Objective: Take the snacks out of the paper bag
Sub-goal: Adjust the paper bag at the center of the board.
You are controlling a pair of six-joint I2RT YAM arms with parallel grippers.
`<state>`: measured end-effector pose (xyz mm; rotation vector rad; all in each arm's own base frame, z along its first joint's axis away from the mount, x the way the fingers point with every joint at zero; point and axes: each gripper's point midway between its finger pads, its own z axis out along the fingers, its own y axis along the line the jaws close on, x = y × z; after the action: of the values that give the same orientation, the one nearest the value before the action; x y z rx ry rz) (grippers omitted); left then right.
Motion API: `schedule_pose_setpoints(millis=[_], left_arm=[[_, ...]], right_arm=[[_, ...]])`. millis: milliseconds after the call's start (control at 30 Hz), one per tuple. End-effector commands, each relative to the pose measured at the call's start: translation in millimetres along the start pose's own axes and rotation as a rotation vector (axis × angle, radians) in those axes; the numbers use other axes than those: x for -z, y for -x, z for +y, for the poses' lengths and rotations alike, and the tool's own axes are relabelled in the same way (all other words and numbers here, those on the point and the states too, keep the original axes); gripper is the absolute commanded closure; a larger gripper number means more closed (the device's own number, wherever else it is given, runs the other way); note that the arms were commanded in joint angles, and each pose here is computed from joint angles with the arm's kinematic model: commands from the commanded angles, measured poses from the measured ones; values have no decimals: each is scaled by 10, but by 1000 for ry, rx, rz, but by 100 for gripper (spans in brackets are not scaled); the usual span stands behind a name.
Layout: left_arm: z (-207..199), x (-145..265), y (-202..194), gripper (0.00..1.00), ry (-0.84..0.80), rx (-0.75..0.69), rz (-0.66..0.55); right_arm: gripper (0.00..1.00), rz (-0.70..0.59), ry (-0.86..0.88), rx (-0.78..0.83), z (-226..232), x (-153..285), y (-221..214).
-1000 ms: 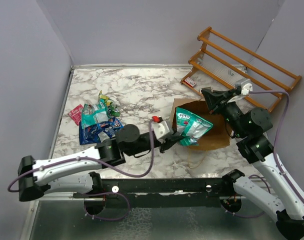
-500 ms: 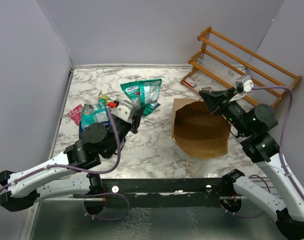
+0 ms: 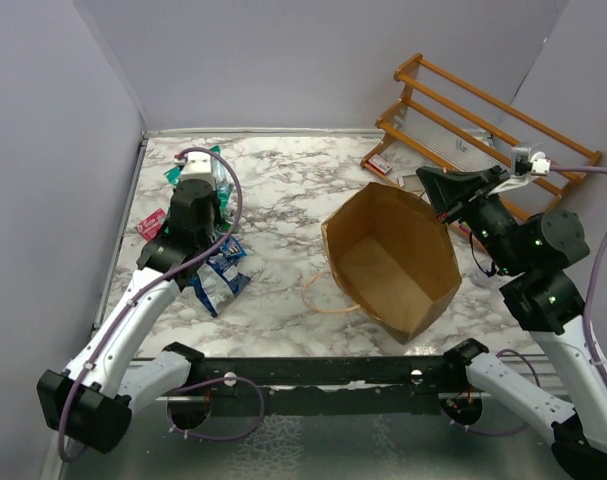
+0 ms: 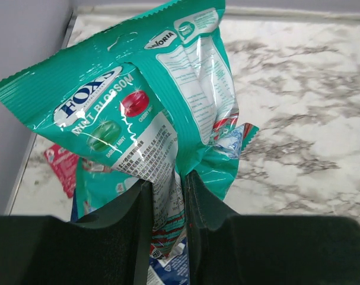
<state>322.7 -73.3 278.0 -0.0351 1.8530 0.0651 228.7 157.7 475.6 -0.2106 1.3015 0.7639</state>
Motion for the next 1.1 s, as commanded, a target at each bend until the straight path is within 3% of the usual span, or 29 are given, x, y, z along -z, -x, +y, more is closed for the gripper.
schedule_pose_setpoints(millis=[0, 233, 433, 567, 700, 733, 900, 1067], left_arm=[[315, -156, -319, 100, 47, 141, 106], [718, -239, -705, 100, 196, 184, 172], [717, -296, -973, 100, 210, 194, 227], [727, -350, -1114, 91, 218, 188, 260], [742, -391, -1220, 88, 223, 189, 300], [746, -395, -1236, 85, 224, 190, 308], [803, -378, -1225, 41, 256, 187, 319], [684, -367, -1028, 24, 176, 199, 282]], right_arm=[[98, 93, -341, 28, -728, 35, -522], [98, 85, -551, 129, -1164, 303, -677], [96, 57, -584, 187, -1253, 391, -674], [96, 47, -547, 191, -1208, 283, -660], [95, 16, -539, 198, -1182, 211, -540], [95, 9, -538, 204, -1178, 207, -513], [89, 29, -509, 222, -1133, 199, -517], [46, 65, -428, 234, -985, 245, -523]])
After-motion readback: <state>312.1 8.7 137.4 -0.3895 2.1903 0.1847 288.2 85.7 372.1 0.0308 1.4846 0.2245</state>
